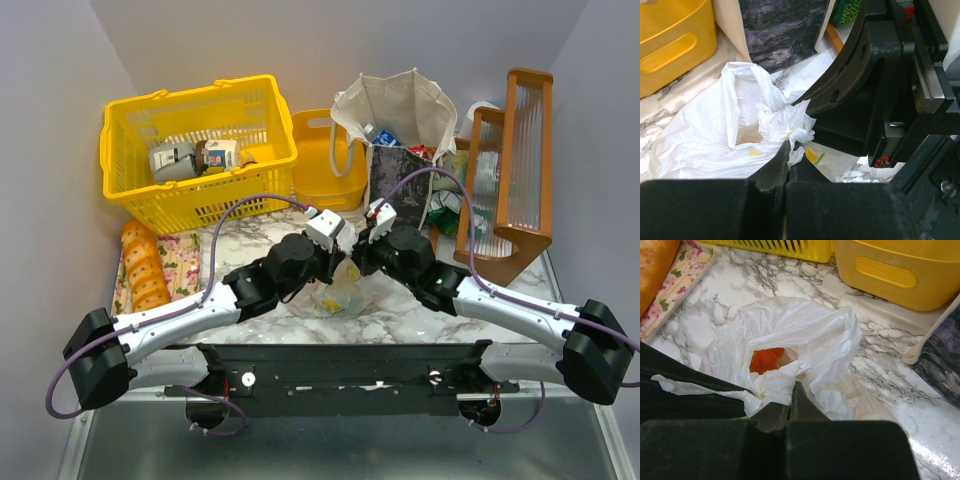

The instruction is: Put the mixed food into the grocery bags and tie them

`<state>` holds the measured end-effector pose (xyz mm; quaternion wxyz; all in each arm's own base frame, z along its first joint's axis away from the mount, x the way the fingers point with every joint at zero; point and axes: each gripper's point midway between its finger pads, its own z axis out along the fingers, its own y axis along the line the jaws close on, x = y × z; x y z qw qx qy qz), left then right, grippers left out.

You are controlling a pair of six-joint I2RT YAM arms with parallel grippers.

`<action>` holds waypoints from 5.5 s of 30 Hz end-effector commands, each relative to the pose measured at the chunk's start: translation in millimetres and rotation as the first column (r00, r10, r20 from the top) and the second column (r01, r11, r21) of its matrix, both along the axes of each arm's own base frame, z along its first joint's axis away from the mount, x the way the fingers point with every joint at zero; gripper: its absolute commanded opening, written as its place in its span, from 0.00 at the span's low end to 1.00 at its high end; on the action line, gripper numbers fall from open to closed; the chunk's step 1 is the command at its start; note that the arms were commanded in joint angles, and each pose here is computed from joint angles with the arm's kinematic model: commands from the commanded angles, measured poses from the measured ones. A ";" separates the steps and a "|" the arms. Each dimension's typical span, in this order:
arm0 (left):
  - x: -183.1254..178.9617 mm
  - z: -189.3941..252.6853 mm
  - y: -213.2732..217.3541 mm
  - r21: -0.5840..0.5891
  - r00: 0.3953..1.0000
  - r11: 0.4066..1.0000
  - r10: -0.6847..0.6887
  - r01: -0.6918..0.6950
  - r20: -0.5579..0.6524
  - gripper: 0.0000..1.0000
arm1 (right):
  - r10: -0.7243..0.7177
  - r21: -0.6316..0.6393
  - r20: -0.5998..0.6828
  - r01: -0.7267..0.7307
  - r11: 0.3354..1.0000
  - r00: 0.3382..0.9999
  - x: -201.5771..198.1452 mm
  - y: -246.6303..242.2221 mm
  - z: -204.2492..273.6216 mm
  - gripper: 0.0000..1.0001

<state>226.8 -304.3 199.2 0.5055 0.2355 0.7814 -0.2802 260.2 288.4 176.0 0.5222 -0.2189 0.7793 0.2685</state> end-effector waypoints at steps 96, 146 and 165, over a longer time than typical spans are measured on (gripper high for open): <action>-28.7 15.9 77.9 -0.003 0.932 0.999 0.043 -0.045 0.359 0.00 | 0.665 0.154 0.039 -0.662 0.734 0.746 -64.6 90.3 -5.9 0.38; -36.4 31.3 76.0 -0.088 0.928 0.996 0.037 -0.005 0.370 0.00 | 0.758 0.140 -0.049 -0.747 0.650 0.651 -93.2 77.2 -3.5 0.29; -32.8 25.4 70.0 -0.227 0.947 0.973 0.113 -0.044 0.299 0.00 | 0.677 0.198 0.136 -0.690 0.696 0.723 -96.8 86.1 9.6 0.65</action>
